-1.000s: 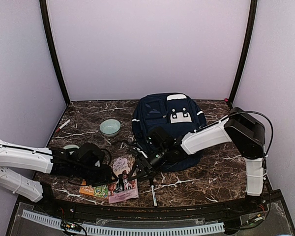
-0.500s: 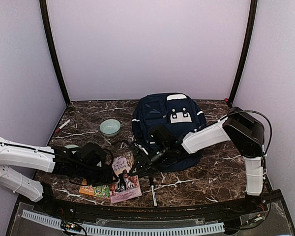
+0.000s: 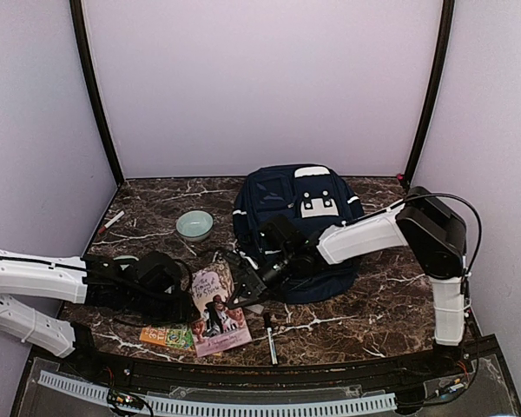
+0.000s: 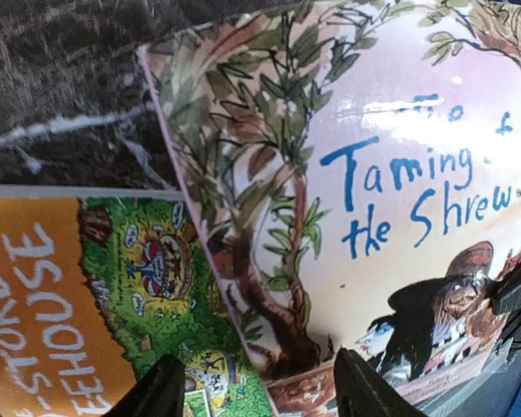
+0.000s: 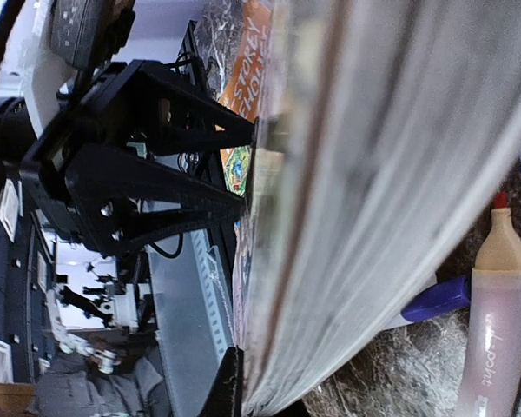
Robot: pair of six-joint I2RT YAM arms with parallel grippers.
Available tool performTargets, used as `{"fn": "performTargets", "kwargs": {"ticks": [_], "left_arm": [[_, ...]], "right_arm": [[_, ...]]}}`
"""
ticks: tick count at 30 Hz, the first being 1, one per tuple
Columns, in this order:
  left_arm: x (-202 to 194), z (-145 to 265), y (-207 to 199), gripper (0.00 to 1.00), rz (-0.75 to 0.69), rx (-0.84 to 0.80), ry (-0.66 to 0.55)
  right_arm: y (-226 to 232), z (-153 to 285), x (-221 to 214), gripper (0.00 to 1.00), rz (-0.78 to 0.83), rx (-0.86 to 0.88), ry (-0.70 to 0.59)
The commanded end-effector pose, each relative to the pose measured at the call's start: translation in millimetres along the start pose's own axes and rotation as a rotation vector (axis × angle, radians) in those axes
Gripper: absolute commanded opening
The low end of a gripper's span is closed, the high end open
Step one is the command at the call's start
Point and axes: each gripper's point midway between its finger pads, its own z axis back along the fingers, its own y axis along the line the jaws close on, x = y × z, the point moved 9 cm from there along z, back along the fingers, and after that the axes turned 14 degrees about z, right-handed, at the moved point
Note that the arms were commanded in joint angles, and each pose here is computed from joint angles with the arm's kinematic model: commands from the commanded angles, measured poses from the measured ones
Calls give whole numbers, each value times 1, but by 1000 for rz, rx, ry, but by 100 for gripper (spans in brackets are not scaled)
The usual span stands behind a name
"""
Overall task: Pack the student bag
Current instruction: Grab the book from the book, then pass from the right arm to the left
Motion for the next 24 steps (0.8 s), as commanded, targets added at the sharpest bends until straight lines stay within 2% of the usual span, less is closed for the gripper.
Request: {"fn": "performTargets", "kwargs": {"ticks": [1, 6, 9, 13, 16, 20, 24], "left_arm": [[16, 42, -13, 66, -108, -78, -151], [22, 79, -55, 72, -309, -449, -250], [25, 98, -80, 79, -430, -618, -323], [35, 112, -115, 80, -539, -718, -437], [42, 109, -144, 85, -623, -758, -495], [51, 106, -190, 87, -701, -888, -391], [58, 82, -222, 88, -749, -998, -284]], "right_arm": [[34, 47, 23, 0, 282, -62, -75], [61, 110, 31, 0, 450, -92, -171], [77, 149, 35, 0, 537, -127, -214], [93, 189, 33, 0, 618, -160, -240], [97, 210, 28, 0, 637, -140, -252], [114, 235, 19, 0, 712, -224, -270], [117, 251, 8, 0, 739, -314, -255]]}}
